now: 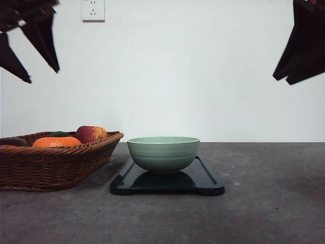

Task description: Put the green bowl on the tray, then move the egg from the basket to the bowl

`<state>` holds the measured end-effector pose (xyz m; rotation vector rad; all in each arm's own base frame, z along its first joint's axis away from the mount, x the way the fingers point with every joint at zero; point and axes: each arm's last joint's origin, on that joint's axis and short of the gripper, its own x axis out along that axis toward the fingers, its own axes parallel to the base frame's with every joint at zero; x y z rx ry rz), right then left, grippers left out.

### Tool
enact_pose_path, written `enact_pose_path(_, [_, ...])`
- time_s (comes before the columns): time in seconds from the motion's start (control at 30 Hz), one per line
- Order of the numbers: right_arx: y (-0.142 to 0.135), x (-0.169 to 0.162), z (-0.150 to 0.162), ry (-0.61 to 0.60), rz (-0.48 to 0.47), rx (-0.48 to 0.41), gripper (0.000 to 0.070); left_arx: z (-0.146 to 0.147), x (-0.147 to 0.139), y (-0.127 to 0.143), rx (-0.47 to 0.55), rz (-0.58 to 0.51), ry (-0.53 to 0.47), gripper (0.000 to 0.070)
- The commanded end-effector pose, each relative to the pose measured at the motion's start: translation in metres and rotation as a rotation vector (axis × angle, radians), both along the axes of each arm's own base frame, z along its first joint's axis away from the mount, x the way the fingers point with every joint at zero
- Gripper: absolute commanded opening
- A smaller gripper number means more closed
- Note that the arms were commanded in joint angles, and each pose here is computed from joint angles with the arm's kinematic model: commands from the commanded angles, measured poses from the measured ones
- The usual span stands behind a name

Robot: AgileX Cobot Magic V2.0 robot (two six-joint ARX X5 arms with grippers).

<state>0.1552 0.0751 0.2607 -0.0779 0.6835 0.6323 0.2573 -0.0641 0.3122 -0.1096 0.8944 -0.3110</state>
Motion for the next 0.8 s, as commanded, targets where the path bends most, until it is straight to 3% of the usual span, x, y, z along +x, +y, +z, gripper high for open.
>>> enact_pose_path(0.0, [0.002,0.001,-0.001,0.009,0.014,-0.007,0.0199,0.003,0.015,-0.007,0.017,0.005,0.001,0.0387])
enact_pose_path(0.33, [0.001,0.0,-0.002,0.008,0.02,-0.015,0.0199,-0.021,0.084,-0.027,0.119,0.038,0.127,0.0411])
enact_pose_path(0.47, [0.001,0.0,-0.002,0.008,0.019,-0.015,0.0199,-0.043,0.097,-0.03,0.157,0.047,0.192,0.0475])
enact_pose_path(0.77, [0.001,0.0,-0.002,0.007,0.019,-0.016,0.0199,-0.086,0.113,-0.034,0.193,0.044,0.319,0.0473])
